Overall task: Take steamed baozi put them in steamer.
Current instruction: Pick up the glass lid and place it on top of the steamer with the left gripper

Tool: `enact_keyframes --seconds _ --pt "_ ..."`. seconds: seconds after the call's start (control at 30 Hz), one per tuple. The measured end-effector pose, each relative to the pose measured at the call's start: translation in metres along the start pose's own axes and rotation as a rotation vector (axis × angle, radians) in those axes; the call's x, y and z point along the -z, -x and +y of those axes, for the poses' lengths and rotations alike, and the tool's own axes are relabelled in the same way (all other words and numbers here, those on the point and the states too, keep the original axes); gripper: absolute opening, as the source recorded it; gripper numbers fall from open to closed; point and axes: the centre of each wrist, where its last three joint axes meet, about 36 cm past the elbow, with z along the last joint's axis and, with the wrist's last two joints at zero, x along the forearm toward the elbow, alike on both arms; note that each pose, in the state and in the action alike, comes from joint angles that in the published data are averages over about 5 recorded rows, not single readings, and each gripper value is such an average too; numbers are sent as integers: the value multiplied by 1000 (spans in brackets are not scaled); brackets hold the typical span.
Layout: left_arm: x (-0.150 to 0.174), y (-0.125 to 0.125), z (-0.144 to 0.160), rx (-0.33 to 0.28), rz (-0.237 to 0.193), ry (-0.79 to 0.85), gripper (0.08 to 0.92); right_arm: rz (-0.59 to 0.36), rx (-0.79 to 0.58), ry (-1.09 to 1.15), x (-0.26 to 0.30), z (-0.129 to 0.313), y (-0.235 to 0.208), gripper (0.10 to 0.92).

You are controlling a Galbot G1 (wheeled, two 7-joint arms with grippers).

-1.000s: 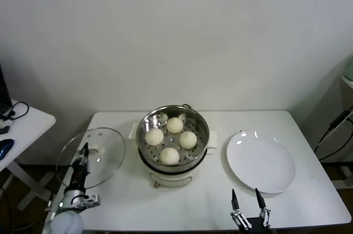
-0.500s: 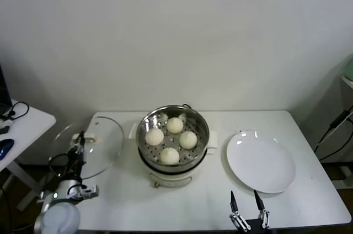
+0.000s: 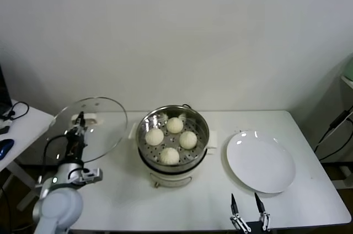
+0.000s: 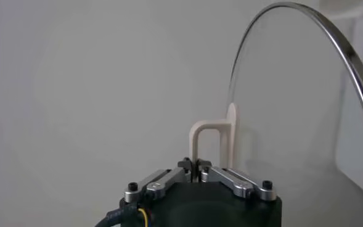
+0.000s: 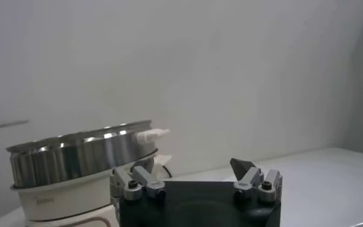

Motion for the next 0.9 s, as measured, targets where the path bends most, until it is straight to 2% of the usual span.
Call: enact_keyframes --seconds 0.33,0.9 --pt "44 -3 21 -4 -32 -56 135 14 -2 -8 -2 2 -2 823" --pt "143 -21 23 -60 -163 -113 135 28 -7 -19 -5 -1 -4 823"
